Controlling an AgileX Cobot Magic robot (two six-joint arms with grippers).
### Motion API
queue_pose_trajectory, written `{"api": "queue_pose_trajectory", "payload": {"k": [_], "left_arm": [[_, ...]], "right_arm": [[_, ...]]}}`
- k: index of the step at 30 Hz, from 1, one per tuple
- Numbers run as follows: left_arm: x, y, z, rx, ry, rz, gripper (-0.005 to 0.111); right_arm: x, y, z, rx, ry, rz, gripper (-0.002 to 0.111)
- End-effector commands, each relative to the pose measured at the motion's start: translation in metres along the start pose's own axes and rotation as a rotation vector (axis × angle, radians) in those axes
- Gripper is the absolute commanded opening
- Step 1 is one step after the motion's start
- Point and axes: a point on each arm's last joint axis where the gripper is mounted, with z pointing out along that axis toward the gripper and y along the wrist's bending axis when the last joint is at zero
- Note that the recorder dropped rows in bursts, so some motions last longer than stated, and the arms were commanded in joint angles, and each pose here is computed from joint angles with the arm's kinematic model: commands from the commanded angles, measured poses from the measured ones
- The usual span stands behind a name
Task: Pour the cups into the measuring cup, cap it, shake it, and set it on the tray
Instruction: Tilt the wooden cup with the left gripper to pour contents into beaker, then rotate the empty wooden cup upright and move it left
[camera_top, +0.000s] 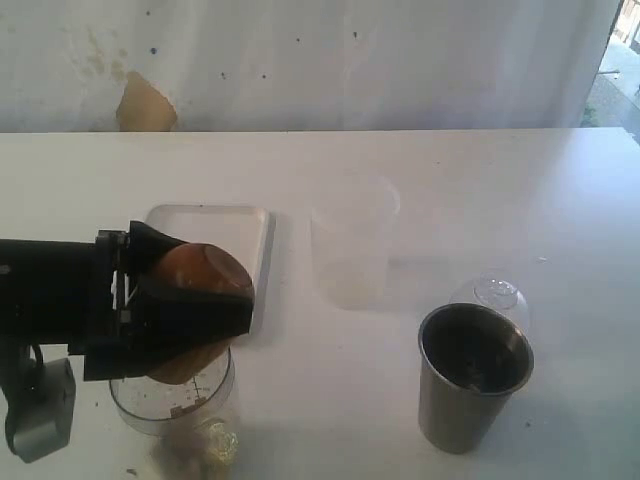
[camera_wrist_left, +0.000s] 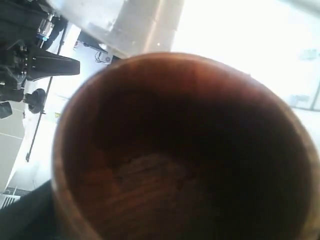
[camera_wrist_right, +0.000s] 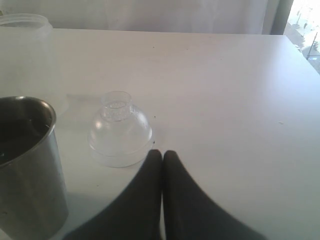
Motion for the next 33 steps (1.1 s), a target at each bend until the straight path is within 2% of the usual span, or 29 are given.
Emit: {"api": "queue_pose_trajectory", "payload": {"k": [1, 5, 8, 15, 19, 25, 29, 33], "left_arm": [[0.005, 0.003, 0.000, -0.025, 0.040, -0.011, 0.000], [0.006, 0.003, 0.000, -0.022, 0.048, -0.051, 0.000], [0.013, 0.003, -0.001, -0.031, 0.122, -0.142, 0.000], [0.033, 0.002, -0.005, -0.103, 0.337, -0.516, 0.000], [0.033, 0.001, -0.006, -0.138, 0.336, -0.761, 0.000], [0.033, 0.000, -0.005, -0.178, 0.321, -1.041, 0.000], [0.033, -0.004, -0.006, -0.163, 0.338, -1.186, 0.000], [0.029, -0.013, -0.005, -0.070, 0.361, -1.338, 0.000]], "right_arm": [[0.002, 0.000, 0.000, 0.005, 0.000, -0.004, 0.000], [0.002, 0.000, 0.000, 0.005, 0.000, -0.004, 0.000], [0.002, 0.000, 0.000, 0.005, 0.000, -0.004, 0.000], [0.002, 0.000, 0.000, 0.005, 0.000, -0.004, 0.000], [0.002, 0.000, 0.000, 0.005, 0.000, -0.004, 0.000], [0.002, 0.000, 0.000, 0.005, 0.000, -0.004, 0.000], [0.002, 0.000, 0.000, 0.005, 0.000, -0.004, 0.000], [0.002, 0.000, 0.000, 0.005, 0.000, -0.004, 0.000]]}}
